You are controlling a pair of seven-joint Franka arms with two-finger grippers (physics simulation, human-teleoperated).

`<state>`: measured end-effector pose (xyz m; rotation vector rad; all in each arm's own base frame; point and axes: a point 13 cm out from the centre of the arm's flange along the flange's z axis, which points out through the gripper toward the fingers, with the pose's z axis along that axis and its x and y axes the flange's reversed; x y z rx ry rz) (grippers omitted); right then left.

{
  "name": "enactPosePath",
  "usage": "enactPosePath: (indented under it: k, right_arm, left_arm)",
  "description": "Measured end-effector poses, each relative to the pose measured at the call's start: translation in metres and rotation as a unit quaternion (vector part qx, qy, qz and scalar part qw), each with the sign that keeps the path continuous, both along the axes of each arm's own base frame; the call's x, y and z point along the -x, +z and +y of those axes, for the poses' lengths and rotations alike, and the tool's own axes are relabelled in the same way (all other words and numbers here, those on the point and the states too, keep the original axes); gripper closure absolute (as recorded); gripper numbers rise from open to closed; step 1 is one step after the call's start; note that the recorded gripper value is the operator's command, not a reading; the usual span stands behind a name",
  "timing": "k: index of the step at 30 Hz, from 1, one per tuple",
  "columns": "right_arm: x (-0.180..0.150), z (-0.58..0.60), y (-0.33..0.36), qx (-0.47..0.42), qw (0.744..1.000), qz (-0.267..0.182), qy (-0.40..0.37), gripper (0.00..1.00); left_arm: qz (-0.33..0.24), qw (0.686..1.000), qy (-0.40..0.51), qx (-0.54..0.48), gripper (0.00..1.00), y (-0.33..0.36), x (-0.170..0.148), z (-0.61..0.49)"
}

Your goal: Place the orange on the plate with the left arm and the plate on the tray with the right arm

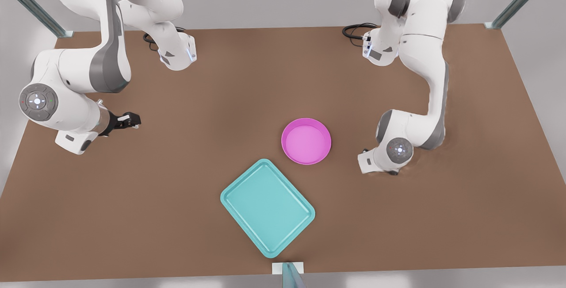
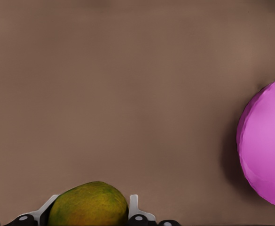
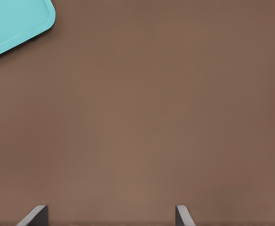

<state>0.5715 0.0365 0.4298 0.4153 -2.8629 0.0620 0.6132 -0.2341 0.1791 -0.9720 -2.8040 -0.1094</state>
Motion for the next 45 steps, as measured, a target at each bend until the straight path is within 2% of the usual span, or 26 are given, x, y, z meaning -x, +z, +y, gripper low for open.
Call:
enactPosePath:
  k: [2, 4, 5, 7, 14, 15, 16, 21, 23, 26, 27, 30, 32, 33, 35, 41, 45]
  right_arm:
    - [0.000, 0.000, -0.001, 0.000, 1.000, 0.001, 0.000, 0.00]
    - [-0.001, 0.000, 0.000, 0.000, 1.000, 0.000, 0.000, 0.00]
    - [-0.001, 0.001, 0.000, 0.000, 1.000, -0.001, 0.001, 0.00]
    - [-0.001, 0.001, 0.000, 0.000, 1.000, -0.001, 0.001, 0.00]
    - [-0.001, 0.001, -0.001, -0.003, 1.000, 0.001, 0.000, 0.00]
    - [-0.001, 0.001, -0.002, -0.003, 1.000, 0.001, 0.000, 0.00]
    - [-0.001, 0.001, -0.002, -0.003, 1.000, 0.001, 0.000, 0.00]
    - [-0.001, 0.002, -0.004, -0.004, 1.000, 0.003, 0.001, 0.00]
    - [-0.001, 0.021, -0.037, -0.034, 0.999, 0.032, -0.002, 0.00]
    - [0.027, 0.101, -0.122, -0.111, 0.990, 0.082, 0.007, 0.00]
    - [0.035, 0.131, -0.141, -0.131, 0.988, 0.085, 0.011, 0.00]
    - [0.074, 0.213, -0.181, -0.165, 0.983, 0.083, 0.021, 0.00]
    - [0.100, 0.250, -0.212, -0.175, 0.981, 0.082, 0.012, 0.00]
    - [0.112, 0.269, -0.231, -0.175, 0.981, 0.078, 0.010, 0.00]
    - [0.123, 0.309, -0.261, -0.178, 0.982, 0.056, 0.007, 0.00]
    - [0.113, 0.393, -0.307, -0.198, 0.979, -0.028, -0.037, 0.00]
    - [0.101, 0.437, -0.318, -0.228, 0.968, -0.063, -0.086, 0.00]
  left_arm:
    - [0.010, 0.999, -0.046, 0.016, 0.33, 0.007, 0.061, -0.131]
    - [0.034, 0.998, -0.051, 0.023, 0.33, -0.002, 0.113, -0.202]
    - [0.048, 0.998, -0.043, 0.022, 0.33, -0.012, 0.131, -0.220]
    - [0.064, 0.998, -0.015, 0.013, 0.33, -0.029, 0.146, -0.232]
    - [0.061, 0.994, 0.087, -0.018, 0.30, -0.054, 0.135, -0.215]
    - [0.056, 0.993, 0.101, -0.020, 0.19, -0.056, 0.130, -0.211]
    - [0.052, 0.992, 0.114, -0.023, 0.00, -0.058, 0.124, -0.206]
    - [0.035, 0.985, 0.164, -0.038, 0.00, -0.051, 0.106, -0.185]
    - [0.012, 0.980, 0.191, -0.049, 0.00, 0.009, 0.080, -0.147]
    - [-0.056, 0.961, 0.268, -0.036, 0.00, 0.174, 0.017, -0.048]
    - [-0.064, 0.952, 0.298, -0.041, 0.00, 0.211, 0.009, -0.006]
    - [-0.049, 0.931, 0.358, -0.059, 0.00, 0.257, 0.013, 0.082]
    - [0.001, 0.932, 0.363, -0.004, 0.00, 0.269, 0.028, 0.113]
    - [0.012, 0.932, 0.362, 0.008, 0.00, 0.272, 0.046, 0.129]
    - [0.011, 0.936, 0.352, 0.005, 0.00, 0.274, 0.052, 0.135]
    - [0.014, 0.941, 0.337, -0.011, 0.00, 0.272, 0.051, 0.140]
    - [0.021, 0.941, 0.338, -0.017, 0.00, 0.271, 0.054, 0.152]
